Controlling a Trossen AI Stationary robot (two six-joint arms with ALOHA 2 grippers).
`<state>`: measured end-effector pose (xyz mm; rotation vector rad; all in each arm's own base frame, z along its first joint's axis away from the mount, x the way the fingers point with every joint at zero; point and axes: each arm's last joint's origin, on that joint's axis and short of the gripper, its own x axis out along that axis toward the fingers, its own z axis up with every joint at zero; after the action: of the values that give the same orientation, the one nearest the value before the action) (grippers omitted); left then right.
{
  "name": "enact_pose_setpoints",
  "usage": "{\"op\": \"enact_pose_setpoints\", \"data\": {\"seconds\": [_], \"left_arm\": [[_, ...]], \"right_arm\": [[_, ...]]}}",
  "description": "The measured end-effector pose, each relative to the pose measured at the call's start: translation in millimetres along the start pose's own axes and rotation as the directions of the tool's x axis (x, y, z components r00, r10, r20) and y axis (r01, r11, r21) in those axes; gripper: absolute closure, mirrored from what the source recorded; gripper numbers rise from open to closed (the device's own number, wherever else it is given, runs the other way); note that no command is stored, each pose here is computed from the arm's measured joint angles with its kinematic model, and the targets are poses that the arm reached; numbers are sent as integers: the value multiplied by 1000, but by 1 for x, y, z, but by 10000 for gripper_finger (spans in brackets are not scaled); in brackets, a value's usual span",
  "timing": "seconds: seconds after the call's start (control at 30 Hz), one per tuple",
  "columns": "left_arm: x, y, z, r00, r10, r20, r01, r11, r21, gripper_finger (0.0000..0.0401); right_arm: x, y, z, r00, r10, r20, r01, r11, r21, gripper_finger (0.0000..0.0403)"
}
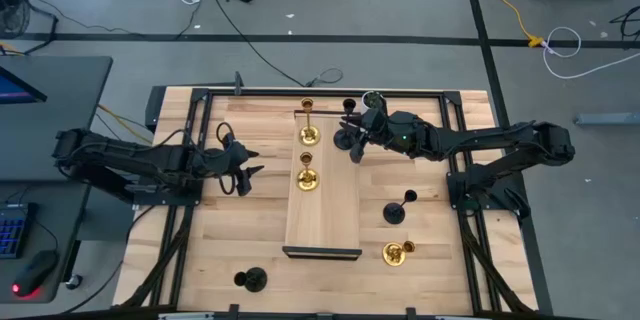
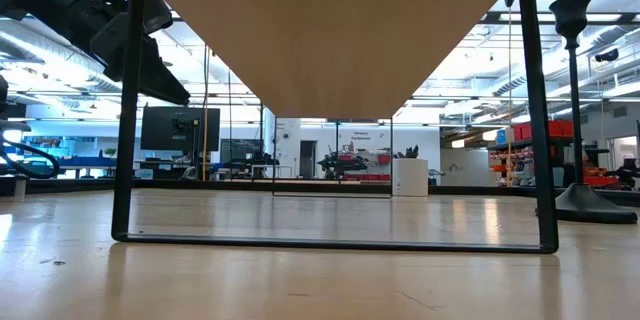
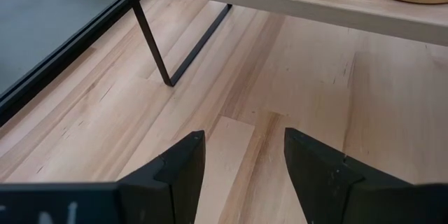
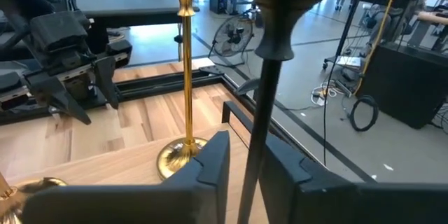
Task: Pick & Place candle stick holders
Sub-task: Put the top black candle holder on the shelf
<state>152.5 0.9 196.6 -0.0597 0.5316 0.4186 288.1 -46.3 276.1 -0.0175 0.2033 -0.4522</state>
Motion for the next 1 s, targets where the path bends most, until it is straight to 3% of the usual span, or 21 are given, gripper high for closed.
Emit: {"op": "enact_pose_setpoints", "data": {"seconds": [0.2,0.33,0.77,1.0], "left_arm": [[0,0,0,1000,0,0,0,1000,0,204],[0,0,0,1000,0,0,0,1000,0,204],[0,0,0,1000,0,-1,0,1000,0,204],[0,0,0,1000,0,-1,0,1000,0,204]], "right_arm": [[-1,-2,1,998,-63,5,63,998,-10,304],[-1,-2,2,999,-50,9,50,999,-8,282],[-17,-7,11,999,-49,17,49,999,-19,148],[-38,-10,15,999,-34,-32,32,997,-73,108]]}}
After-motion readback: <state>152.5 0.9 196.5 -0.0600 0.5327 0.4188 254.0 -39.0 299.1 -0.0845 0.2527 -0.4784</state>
